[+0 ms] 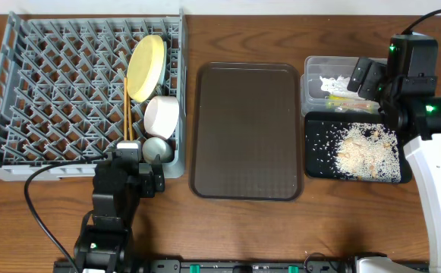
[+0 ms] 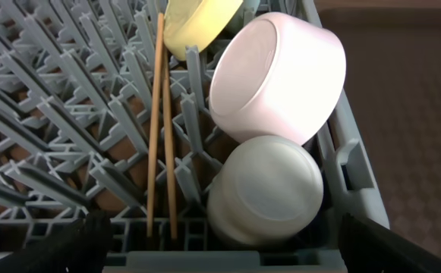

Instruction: Sort waste into correct bins and load items into the dishwasher

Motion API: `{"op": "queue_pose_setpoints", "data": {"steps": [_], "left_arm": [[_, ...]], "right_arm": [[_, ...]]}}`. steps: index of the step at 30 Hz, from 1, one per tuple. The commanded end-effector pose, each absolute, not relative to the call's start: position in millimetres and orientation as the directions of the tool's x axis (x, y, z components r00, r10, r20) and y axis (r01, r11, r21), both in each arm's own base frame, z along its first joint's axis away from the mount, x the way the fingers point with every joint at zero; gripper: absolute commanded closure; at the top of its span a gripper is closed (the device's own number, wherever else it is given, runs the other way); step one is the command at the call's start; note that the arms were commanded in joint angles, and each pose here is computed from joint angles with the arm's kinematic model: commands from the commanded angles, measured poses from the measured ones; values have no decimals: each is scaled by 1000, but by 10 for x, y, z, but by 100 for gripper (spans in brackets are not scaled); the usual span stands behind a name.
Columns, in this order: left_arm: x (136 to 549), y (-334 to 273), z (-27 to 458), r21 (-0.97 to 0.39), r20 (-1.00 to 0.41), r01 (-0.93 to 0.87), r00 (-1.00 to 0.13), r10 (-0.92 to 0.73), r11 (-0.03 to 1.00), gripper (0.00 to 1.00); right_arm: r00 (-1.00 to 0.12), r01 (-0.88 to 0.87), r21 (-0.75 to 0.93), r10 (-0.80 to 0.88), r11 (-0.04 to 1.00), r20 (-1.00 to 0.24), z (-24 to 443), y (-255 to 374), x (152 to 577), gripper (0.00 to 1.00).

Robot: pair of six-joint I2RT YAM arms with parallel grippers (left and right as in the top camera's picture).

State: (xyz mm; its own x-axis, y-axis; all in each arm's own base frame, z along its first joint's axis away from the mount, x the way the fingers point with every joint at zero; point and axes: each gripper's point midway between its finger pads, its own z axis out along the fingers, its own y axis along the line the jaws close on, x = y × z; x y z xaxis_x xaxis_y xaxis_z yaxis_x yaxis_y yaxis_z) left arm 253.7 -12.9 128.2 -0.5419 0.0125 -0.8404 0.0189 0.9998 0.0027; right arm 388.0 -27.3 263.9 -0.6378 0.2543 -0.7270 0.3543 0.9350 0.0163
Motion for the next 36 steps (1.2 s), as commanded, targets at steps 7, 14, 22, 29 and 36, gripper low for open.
{"op": "queue_pose_setpoints", "data": {"steps": [7, 14, 22, 29, 36], "left_arm": [[2636, -188, 1276, 24, -882, 63, -469, 50, 998, 5], [2661, -211, 1292, 41, -892, 85, -445, 75, 996, 5], [2679, -251, 1172, 32, -909, 103, -412, 71, 994, 5], [2633, -330, 1036, 10, -899, 147, -431, 73, 989, 5], [2613, -328, 935, 10, -899, 147, -432, 73, 989, 4]], "right_arm": [[-625, 381, 15, 269, 925, -733, 2664, -338, 3865, 0], [-625, 381, 15, 269, 925, -733, 2663, -338, 3864, 1], [-625, 381, 15, 269, 925, -733, 2663, -338, 3864, 1], [-624, 381, 15, 269, 924, -733, 2665, -339, 3864, 1], [-625, 381, 15, 269, 925, -733, 2664, -338, 3865, 1]]}}
